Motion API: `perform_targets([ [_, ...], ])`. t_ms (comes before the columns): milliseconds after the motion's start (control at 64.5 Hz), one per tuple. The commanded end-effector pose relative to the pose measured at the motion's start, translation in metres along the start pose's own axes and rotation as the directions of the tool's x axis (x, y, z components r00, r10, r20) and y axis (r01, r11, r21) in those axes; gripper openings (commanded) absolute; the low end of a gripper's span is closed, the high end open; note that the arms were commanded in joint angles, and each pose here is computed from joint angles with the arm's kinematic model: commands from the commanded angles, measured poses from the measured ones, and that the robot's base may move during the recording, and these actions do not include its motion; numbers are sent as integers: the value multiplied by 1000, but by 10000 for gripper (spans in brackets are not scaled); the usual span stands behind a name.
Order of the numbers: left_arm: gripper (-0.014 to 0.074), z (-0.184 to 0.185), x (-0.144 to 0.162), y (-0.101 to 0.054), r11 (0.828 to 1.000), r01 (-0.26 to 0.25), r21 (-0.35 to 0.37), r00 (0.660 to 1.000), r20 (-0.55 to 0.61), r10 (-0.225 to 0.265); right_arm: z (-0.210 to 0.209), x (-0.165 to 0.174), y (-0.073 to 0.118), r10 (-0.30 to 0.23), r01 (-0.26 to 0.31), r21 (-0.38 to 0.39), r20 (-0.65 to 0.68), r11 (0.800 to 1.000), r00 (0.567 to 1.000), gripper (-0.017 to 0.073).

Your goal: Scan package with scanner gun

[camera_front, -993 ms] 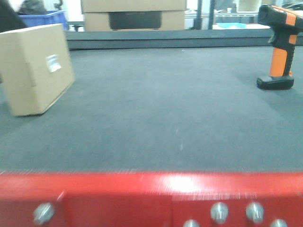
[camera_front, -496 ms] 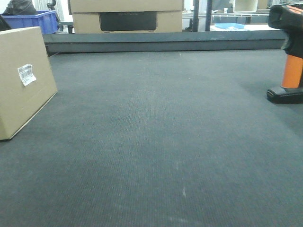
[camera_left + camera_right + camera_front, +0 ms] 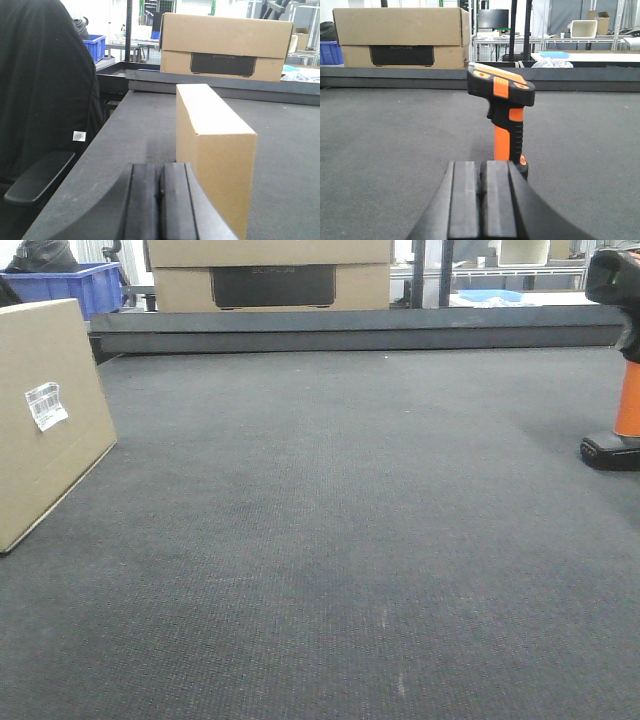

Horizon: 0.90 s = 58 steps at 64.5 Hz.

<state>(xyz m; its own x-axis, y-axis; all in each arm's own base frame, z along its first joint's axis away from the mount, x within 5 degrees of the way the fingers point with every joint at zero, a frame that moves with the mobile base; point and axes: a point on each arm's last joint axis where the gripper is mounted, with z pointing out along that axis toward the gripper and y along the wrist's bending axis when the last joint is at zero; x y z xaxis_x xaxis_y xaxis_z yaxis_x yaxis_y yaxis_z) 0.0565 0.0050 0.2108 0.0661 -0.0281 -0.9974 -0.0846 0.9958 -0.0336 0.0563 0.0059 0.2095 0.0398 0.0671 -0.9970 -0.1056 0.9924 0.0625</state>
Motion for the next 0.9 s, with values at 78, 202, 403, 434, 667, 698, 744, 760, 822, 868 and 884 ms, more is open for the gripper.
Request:
perform_targets([
  [78,-101,0,-2,0,1000,2,3,1000,24,-2,0,-2,0,-10,10,-2,19,1000,1000,-168],
  [202,-101,0,-2,0,1000,2,3,1000,24,-2,0,-2,0,-10,10,-2,19,1000,1000,-168],
  [403,-101,0,-2,0,1000,2,3,1000,24,-2,0,-2,0,-10,10,-2,19,1000,1000,-168],
  [434,-101,0,-2,0,1000,2,3,1000,24,-2,0,-2,0,-10,10,-2,19,1000,1000,-168],
  [667,-101,-1,-8,-1,1000,12,7,999,49,-12,0,-2,0,-10,10,-2,19,1000,1000,-168],
  [698,-101,-2,-15,-1,1000,12,7,998,62,-12,0,-2,0,-10,10,-2,19,1000,1000,-168],
  [744,-101,-4,-25,-1,1000,12,6,998,65,-12,0,-2,0,-10,10,-2,19,1000,1000,-168],
  [760,-101,-4,-31,-1,1000,12,6,998,68,-12,0,-2,0,-10,10,-2,19,1000,1000,-168],
  [822,-101,-3,-46,-1,1000,12,-1,1000,17,-12,0,-2,0,-10,10,-2,19,1000,1000,-168],
  [868,-101,-3,-60,-2,1000,13,-5,1000,-16,-13,0,-2,0,-10,10,-2,19,1000,1000,-168],
  [884,-101,-2,-66,-2,1000,13,-7,999,-40,-13,0,-2,0,-10,10,-2,19,1000,1000,-168],
])
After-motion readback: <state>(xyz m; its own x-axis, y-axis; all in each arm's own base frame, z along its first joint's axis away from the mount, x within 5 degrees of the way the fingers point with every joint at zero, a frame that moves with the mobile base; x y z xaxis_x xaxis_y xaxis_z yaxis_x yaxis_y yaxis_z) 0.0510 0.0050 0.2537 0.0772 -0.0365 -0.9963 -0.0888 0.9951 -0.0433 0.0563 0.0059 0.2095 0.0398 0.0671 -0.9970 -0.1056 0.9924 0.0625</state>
